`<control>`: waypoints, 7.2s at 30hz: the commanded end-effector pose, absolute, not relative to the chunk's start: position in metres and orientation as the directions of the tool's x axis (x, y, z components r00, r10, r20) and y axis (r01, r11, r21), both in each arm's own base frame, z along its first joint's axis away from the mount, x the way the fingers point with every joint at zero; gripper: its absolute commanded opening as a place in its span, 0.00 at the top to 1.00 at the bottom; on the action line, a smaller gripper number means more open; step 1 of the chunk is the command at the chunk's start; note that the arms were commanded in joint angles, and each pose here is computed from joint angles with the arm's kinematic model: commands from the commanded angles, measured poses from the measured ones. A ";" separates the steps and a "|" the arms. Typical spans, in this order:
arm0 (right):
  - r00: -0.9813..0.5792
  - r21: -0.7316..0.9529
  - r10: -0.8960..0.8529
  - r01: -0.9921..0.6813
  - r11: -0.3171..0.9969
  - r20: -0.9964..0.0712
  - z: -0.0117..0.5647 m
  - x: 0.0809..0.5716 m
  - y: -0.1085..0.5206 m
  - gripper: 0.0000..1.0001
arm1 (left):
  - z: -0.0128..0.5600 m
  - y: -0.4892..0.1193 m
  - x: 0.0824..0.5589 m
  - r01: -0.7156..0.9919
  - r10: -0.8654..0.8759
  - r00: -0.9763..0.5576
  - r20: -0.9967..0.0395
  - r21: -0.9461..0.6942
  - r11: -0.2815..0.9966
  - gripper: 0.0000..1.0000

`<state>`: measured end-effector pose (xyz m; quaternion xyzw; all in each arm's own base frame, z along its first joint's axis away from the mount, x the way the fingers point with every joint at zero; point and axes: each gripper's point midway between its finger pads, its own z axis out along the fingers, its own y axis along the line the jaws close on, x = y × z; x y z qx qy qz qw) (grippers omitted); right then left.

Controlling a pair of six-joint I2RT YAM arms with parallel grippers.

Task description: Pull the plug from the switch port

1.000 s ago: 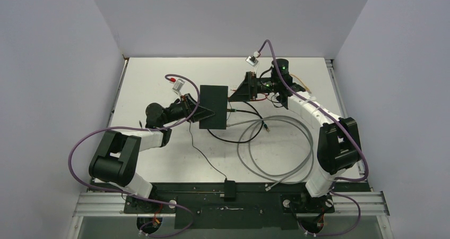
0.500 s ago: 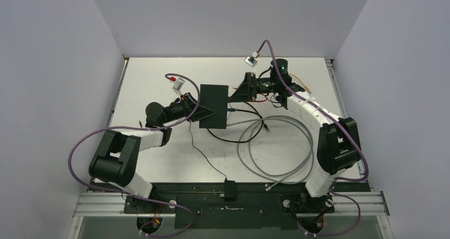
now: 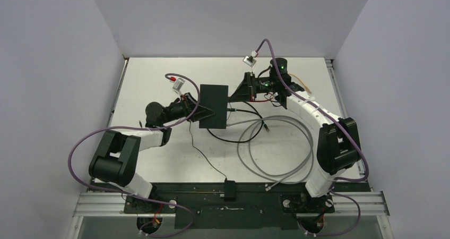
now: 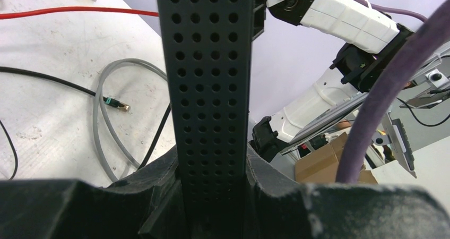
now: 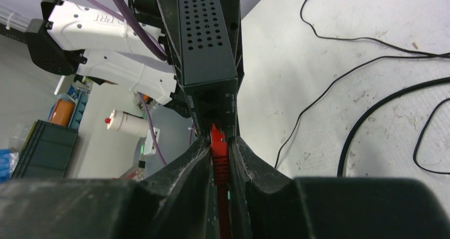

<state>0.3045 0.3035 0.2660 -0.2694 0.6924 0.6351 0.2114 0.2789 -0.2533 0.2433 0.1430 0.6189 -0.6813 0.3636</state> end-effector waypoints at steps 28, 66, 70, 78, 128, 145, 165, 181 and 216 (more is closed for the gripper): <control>-0.673 0.671 -0.073 -0.739 0.056 -0.736 0.289 0.308 0.305 0.95 | 0.278 -0.254 0.293 0.825 -0.384 -0.498 -0.777 -0.561 0.067 1.00; -0.683 0.668 -0.067 -0.728 0.155 -0.728 0.271 0.318 0.276 0.95 | 0.280 -0.244 0.296 0.838 -0.408 -0.445 -0.797 -0.531 0.124 1.00; -0.685 0.670 -0.070 -0.726 0.157 -0.725 0.269 0.317 0.276 0.95 | 0.281 -0.243 0.297 0.839 -0.415 -0.437 -0.798 -0.528 0.131 1.00; -0.693 0.676 -0.069 -0.718 0.169 -0.718 0.262 0.317 0.274 0.95 | 0.283 -0.240 0.293 0.842 -0.423 -0.428 -0.799 -0.522 0.135 1.00; -0.559 0.536 0.125 -0.671 0.513 -0.820 0.303 0.410 0.222 0.95 | 0.250 -0.257 0.275 0.829 -0.255 -0.472 -0.844 -0.523 0.197 1.00; -0.604 0.555 0.237 -0.416 0.721 -0.761 0.241 0.475 0.181 0.95 | 0.252 -0.256 0.274 0.832 -0.258 -0.462 -0.848 -0.516 0.204 1.00; -0.501 0.598 0.437 -0.219 0.771 -0.747 0.190 0.570 0.178 0.95 | 0.258 -0.254 0.266 0.842 -0.270 -0.448 -0.852 -0.504 0.193 1.00; -0.484 0.648 0.506 -0.180 0.741 -0.714 0.161 0.639 0.204 0.95 | 0.264 -0.246 0.259 0.834 -0.302 -0.430 -0.851 -0.502 0.228 1.00; -0.441 0.503 0.406 -0.127 0.855 -0.801 0.184 0.659 0.172 0.17 | 0.262 -0.241 0.265 0.812 -0.304 -0.423 -0.854 -0.506 0.290 1.00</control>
